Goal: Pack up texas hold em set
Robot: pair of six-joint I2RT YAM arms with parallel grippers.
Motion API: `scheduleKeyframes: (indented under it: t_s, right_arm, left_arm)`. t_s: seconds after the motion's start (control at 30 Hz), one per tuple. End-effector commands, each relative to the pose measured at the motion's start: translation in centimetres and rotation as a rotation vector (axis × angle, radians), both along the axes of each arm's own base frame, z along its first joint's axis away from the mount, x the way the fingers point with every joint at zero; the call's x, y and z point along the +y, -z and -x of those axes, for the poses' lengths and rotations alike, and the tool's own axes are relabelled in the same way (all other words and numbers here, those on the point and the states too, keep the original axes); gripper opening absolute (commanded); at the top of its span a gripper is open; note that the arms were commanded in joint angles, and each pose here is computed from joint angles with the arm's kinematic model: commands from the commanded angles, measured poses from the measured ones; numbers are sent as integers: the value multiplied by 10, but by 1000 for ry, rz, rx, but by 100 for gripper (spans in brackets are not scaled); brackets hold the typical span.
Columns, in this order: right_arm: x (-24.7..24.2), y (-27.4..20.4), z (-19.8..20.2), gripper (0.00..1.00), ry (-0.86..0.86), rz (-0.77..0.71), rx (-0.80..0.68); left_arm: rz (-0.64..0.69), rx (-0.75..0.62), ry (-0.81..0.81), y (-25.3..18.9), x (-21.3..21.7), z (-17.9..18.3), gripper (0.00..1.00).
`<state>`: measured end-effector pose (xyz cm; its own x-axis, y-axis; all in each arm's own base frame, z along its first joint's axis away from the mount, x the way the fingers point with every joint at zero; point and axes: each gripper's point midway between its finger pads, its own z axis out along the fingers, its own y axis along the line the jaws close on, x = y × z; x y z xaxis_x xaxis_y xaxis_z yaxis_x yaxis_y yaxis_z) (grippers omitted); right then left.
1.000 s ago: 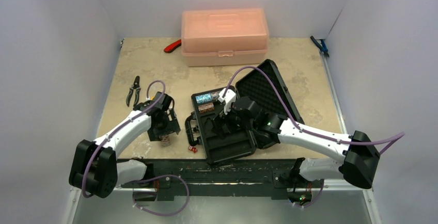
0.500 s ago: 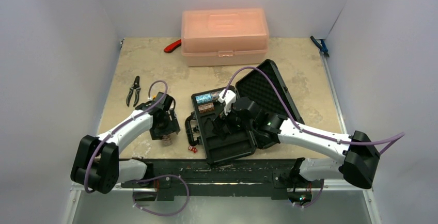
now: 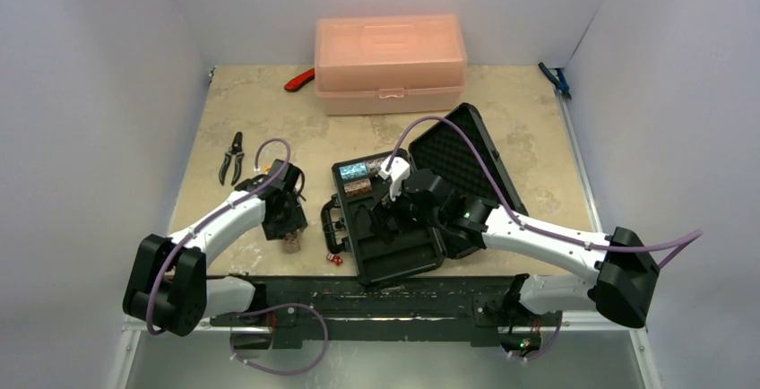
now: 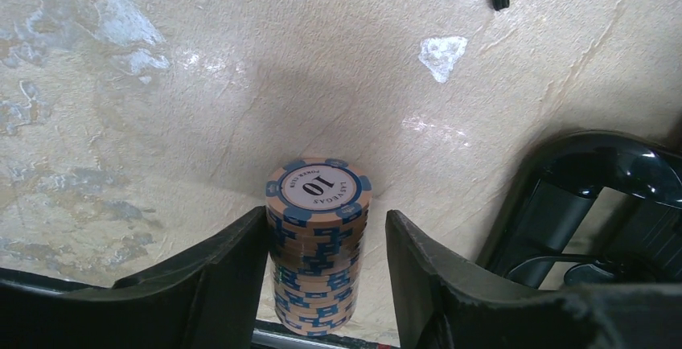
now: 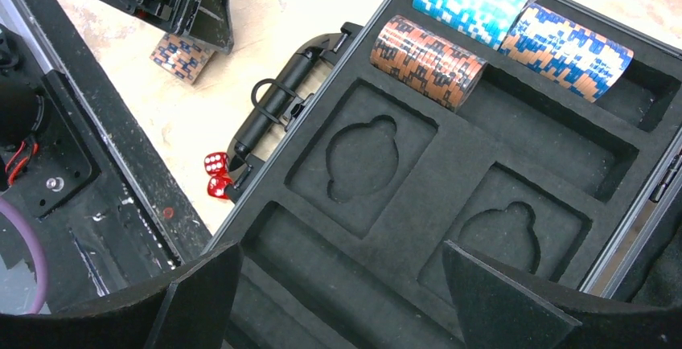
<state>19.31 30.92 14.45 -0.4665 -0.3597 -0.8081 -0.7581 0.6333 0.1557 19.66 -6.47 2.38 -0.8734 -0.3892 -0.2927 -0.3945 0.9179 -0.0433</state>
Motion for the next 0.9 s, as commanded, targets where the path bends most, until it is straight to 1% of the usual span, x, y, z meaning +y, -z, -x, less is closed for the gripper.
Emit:
scheduleKeyframes:
  t_s: [0.0,0.1,0.17,0.33,0.37,0.57,0.87]
  right_arm:
    - [6,-14,-2,99,7,-38,-4]
    - [6,-13,-2,99,11,-38,-2]
    - [6,-12,-3,99,15,-39,1]
    - [7,-12,-3,99,24,-48,10]
    - [7,-12,-3,99,26,-52,12]
    - [10,-11,-2,99,40,-81,30]
    - [15,-13,-4,99,69,-117,46]
  left_arm:
    - [14,-17,-7,0,-2,-6,50]
    - [27,-18,6,1,-5,-6,40]
    - [31,-21,9,1,-5,-6,31]
    - [56,-47,15,-1,-9,-7,2]
    - [65,-53,15,-1,-10,-7,0]
    - [113,-105,26,-12,-17,-10,0]
    - [155,-198,57,-47,-23,-17,0]
